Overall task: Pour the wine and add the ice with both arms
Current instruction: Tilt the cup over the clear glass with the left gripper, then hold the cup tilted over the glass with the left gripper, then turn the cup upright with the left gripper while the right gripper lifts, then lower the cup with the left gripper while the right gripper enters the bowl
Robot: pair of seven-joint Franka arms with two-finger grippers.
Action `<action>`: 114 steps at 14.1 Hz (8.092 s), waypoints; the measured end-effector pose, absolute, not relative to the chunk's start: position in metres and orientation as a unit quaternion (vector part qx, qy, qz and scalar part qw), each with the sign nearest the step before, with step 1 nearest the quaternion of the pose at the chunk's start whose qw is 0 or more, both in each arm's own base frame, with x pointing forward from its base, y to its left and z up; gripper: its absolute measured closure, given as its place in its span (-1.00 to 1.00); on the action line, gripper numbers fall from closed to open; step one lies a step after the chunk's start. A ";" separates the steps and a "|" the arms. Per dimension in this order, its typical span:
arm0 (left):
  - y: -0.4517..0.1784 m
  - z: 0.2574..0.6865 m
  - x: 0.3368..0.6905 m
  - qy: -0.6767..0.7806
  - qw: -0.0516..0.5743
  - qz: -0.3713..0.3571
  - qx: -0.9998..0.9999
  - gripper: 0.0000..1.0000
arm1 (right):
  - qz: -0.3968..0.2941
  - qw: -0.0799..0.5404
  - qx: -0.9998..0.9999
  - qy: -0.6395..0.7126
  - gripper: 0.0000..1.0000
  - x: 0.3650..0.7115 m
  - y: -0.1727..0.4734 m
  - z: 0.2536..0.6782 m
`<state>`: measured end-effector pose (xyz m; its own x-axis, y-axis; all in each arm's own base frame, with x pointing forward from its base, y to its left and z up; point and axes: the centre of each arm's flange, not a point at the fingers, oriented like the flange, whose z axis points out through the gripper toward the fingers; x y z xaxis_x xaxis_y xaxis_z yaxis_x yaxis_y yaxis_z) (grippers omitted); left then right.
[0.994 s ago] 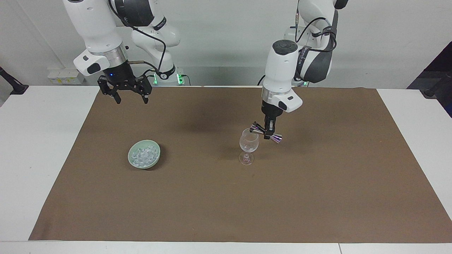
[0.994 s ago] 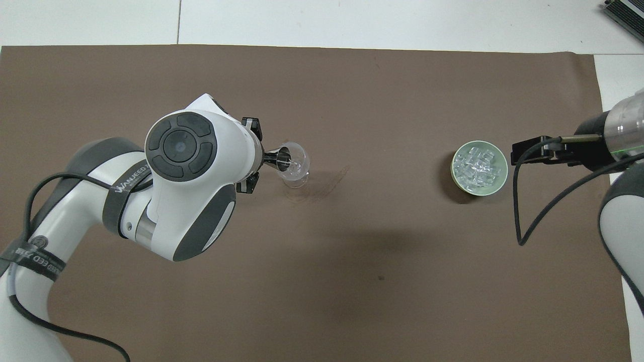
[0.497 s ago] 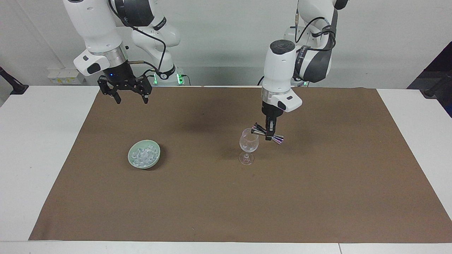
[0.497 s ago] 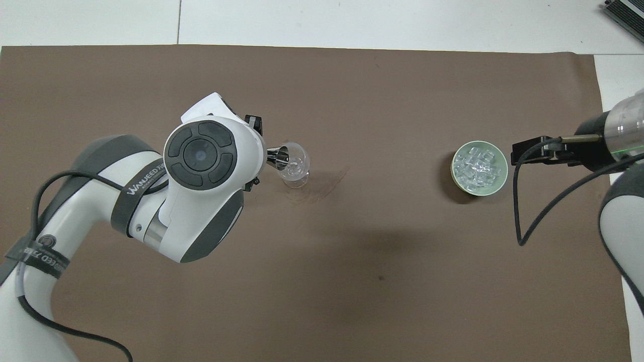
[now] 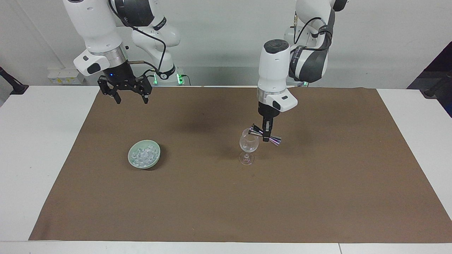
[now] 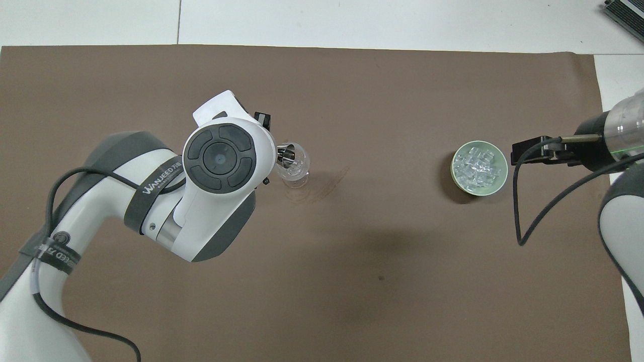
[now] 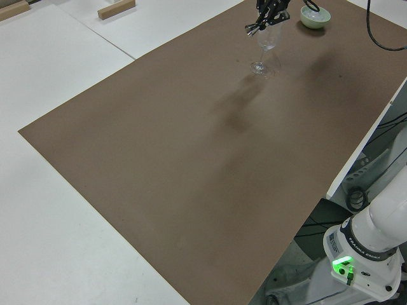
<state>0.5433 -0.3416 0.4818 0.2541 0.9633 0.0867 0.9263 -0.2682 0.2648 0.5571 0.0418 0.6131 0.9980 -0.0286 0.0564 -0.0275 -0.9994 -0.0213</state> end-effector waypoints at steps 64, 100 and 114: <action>-0.369 0.495 0.544 0.533 0.029 0.214 0.818 0.58 | -0.023 0.010 -1.000 0.014 -1.00 0.556 0.042 0.612; -0.108 0.501 0.618 0.677 0.170 -0.145 0.701 0.58 | -0.077 0.012 -0.997 0.017 -1.00 0.585 0.036 0.518; 0.058 0.342 0.584 0.616 0.319 -0.286 0.661 0.58 | -0.078 0.005 -0.996 0.036 -0.84 0.576 0.011 0.391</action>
